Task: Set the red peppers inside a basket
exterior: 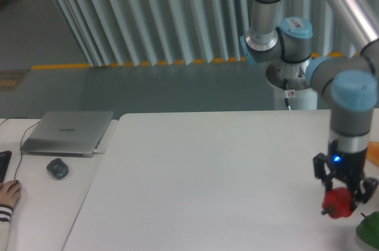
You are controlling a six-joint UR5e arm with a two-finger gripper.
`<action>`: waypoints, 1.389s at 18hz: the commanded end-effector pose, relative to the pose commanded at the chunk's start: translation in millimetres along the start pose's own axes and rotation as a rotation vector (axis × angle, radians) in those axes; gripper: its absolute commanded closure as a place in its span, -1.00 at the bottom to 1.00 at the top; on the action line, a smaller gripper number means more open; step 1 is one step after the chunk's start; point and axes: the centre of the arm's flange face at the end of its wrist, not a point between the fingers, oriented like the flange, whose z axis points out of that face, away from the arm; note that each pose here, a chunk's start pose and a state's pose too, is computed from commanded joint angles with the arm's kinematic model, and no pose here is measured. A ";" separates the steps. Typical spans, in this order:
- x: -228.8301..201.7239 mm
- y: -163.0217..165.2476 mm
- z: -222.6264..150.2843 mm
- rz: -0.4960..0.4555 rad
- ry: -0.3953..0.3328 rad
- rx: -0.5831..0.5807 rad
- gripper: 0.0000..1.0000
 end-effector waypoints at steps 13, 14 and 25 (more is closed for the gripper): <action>-168.9 201.2 29.0 -0.135 -0.226 -0.239 1.00; -175.8 216.2 29.6 -0.127 -0.223 -0.249 1.00; -205.7 302.4 18.8 -0.035 -0.194 -0.269 -0.80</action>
